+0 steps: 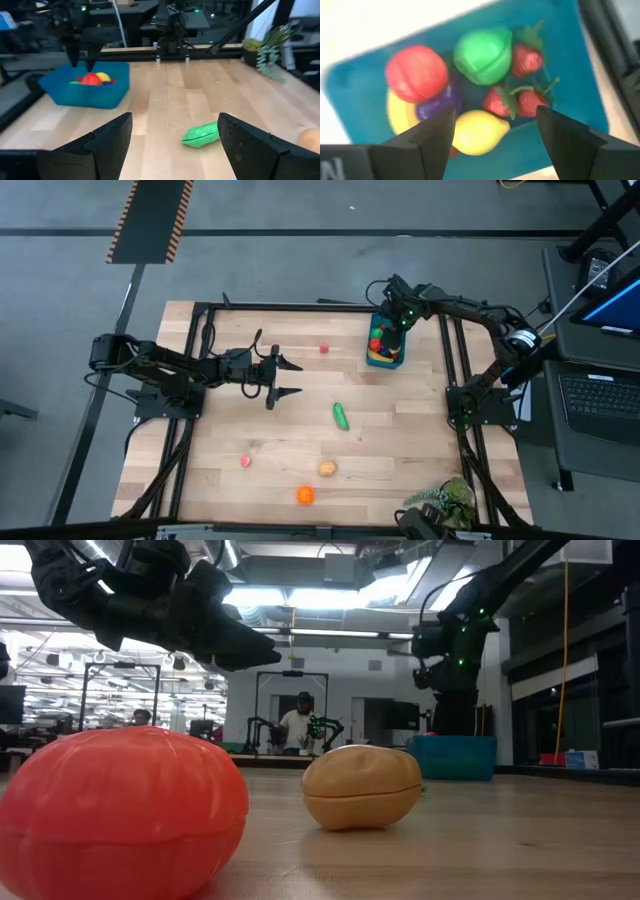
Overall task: Pick and placing Produce into tupperware
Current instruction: Put the pink peach into the blue bin
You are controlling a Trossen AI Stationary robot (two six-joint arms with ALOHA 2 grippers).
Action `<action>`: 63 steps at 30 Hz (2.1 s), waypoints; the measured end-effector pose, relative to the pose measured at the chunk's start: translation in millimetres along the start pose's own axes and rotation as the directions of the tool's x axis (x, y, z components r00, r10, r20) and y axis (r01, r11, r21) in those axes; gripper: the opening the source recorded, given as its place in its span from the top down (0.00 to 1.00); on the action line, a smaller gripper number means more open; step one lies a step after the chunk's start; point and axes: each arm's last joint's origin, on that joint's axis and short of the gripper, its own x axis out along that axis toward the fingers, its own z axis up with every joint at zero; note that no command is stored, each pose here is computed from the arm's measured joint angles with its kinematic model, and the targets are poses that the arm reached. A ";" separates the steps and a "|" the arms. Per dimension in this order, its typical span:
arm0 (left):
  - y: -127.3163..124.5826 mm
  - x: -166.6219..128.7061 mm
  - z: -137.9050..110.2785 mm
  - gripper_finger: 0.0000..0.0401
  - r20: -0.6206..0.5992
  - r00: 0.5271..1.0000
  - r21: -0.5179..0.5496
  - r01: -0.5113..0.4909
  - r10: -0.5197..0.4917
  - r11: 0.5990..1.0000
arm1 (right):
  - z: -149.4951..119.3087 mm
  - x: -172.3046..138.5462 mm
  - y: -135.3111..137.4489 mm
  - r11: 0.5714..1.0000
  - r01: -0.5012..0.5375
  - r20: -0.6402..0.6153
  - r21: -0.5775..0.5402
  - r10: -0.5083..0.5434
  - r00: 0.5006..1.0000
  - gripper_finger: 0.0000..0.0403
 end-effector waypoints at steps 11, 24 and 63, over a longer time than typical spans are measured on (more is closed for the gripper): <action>5.0 -7.6 5.9 0.29 0.034 0.990 0.016 -0.140 0.140 0.990 | -2.2 -49.8 14.4 0.967 -0.201 0.452 -0.157 0.251 0.856 0.31; 8.0 -61.5 -11.7 0.29 0.115 0.972 -0.024 -0.205 0.206 0.978 | -26.8 -14.5 53.0 0.890 -0.328 0.581 -0.316 0.455 0.675 0.31; 6.8 -69.6 -34.1 0.29 -0.009 0.978 -0.052 -0.211 0.210 0.976 | 112.5 16.1 80.2 0.858 -0.196 0.219 -0.475 0.331 0.918 0.35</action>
